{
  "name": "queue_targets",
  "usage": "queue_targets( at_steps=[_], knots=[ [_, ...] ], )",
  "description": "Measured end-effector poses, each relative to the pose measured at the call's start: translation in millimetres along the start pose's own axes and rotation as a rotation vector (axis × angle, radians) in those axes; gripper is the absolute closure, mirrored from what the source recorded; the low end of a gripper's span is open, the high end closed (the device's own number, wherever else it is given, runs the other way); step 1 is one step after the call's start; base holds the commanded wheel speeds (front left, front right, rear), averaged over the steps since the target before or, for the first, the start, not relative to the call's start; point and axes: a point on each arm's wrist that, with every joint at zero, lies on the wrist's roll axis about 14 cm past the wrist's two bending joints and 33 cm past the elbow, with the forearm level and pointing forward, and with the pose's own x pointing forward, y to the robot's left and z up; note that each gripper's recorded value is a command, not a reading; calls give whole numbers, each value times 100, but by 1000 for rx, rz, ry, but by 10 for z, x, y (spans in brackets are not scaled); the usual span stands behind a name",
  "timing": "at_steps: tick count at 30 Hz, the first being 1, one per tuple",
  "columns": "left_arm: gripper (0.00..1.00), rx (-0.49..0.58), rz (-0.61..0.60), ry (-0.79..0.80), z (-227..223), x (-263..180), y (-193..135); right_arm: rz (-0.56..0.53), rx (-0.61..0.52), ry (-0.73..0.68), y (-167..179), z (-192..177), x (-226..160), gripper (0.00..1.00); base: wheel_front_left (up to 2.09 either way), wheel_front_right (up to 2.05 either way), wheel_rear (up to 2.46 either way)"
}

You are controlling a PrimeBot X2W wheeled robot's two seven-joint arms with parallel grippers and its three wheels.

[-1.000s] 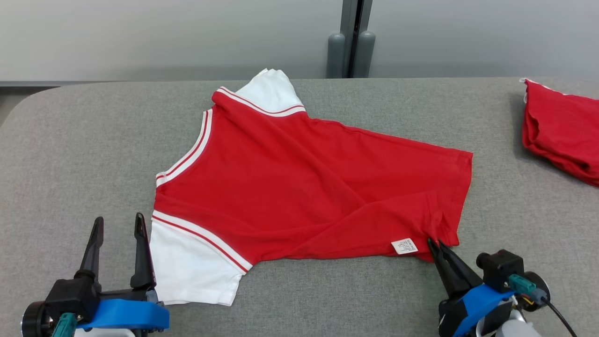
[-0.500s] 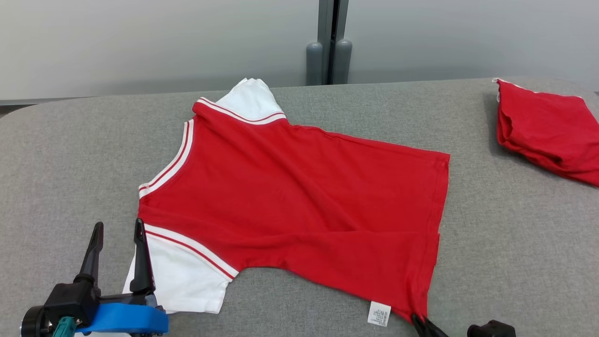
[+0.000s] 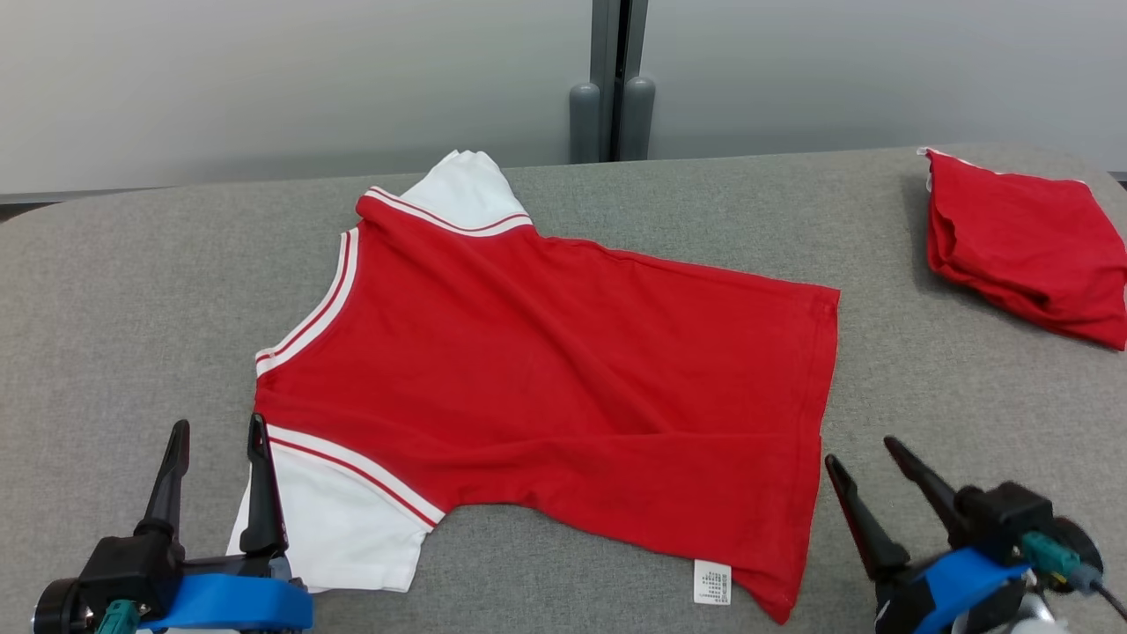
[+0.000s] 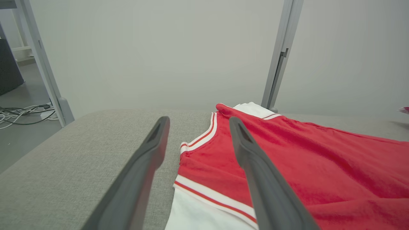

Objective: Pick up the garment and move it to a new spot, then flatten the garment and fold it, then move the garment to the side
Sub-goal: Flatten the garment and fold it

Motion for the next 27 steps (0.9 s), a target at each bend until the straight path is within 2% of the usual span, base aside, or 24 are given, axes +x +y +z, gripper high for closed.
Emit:
queue_targets(
  at_steps=[5, 11, 20, 27],
  knots=[
    [0, 3, 3, -3, 4, 54, 18, -27, -127, -10, -210, 243, 361, 0, 0, 0, 0],
    [0, 4, 14, 0, -15, 133, 61, -57, -167, -1, -361, 394, 810, 0, 0, 0, 0],
    [0, 1, 33, 23, -119, 259, 131, -108, -177, 117, -609, 131, 1290, 0, 0, 0, 0],
    [0, 5, 56, 43, -194, 288, 215, -120, -162, 233, -667, -219, 1466, 0, 0, 0, 0]
  ],
)
